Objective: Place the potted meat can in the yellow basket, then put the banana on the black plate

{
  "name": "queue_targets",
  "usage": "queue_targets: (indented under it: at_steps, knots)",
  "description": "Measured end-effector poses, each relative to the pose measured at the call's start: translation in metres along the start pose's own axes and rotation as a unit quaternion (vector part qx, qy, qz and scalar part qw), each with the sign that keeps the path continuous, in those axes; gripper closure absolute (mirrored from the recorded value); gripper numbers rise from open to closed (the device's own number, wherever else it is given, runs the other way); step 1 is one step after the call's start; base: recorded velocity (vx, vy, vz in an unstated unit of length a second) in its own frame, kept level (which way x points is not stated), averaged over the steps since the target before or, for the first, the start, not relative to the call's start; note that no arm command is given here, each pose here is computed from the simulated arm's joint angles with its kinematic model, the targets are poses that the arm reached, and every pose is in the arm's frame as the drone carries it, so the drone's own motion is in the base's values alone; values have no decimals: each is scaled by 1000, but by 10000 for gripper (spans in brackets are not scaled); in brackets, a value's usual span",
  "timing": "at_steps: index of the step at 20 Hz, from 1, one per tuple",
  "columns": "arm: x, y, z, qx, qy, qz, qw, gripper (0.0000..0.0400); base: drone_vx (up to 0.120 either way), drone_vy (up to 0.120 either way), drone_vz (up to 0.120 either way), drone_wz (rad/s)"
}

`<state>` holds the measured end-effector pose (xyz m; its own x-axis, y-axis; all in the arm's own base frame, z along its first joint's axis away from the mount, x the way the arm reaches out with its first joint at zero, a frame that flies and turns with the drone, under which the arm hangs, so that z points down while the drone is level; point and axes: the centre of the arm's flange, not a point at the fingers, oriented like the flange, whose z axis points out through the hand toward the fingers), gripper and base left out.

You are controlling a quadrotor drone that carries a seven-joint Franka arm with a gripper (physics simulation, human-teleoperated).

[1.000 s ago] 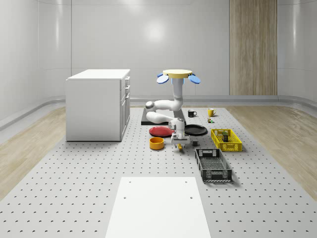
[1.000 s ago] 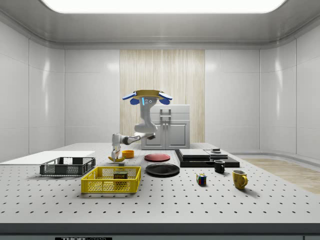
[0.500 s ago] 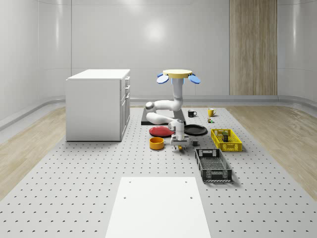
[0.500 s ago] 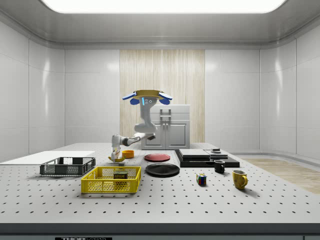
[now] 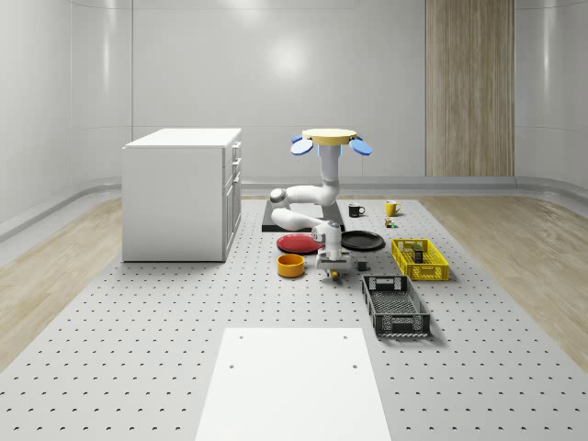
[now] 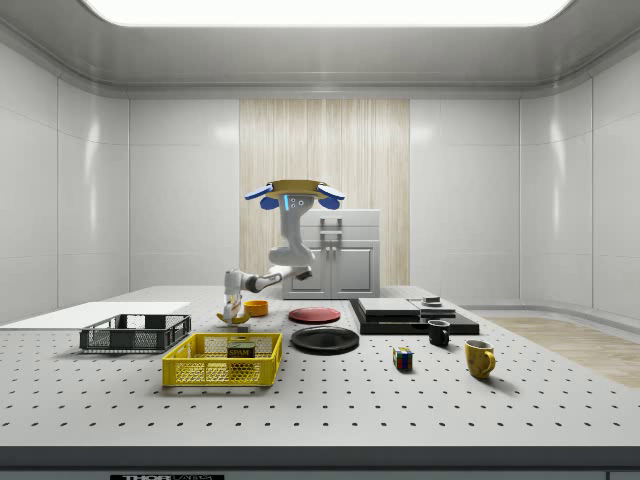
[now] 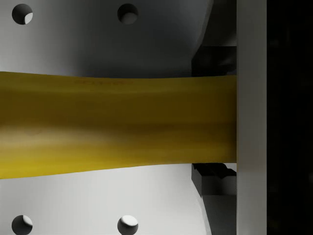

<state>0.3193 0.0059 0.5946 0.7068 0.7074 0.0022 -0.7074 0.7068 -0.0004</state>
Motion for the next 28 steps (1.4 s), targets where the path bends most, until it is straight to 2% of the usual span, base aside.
queue_targets:
  at_steps: [3,7,11,17,21,28]
  knots:
    - [0,0,0,0,0,-3,1000,210,0,0,0,0]
    - [0,1,-2,-1,2,3,1000,210,0,0,0,0]
    - [0,1,-13,-1,3,12,1000,210,0,0,10,0]
    - [0,1,-35,-1,3,16,1000,207,-7,7,120,0]
    - [0,1,-42,-1,3,16,1000,207,-120,120,100,0]
    - [0,1,-47,-1,3,17,1000,207,-120,120,0,0]
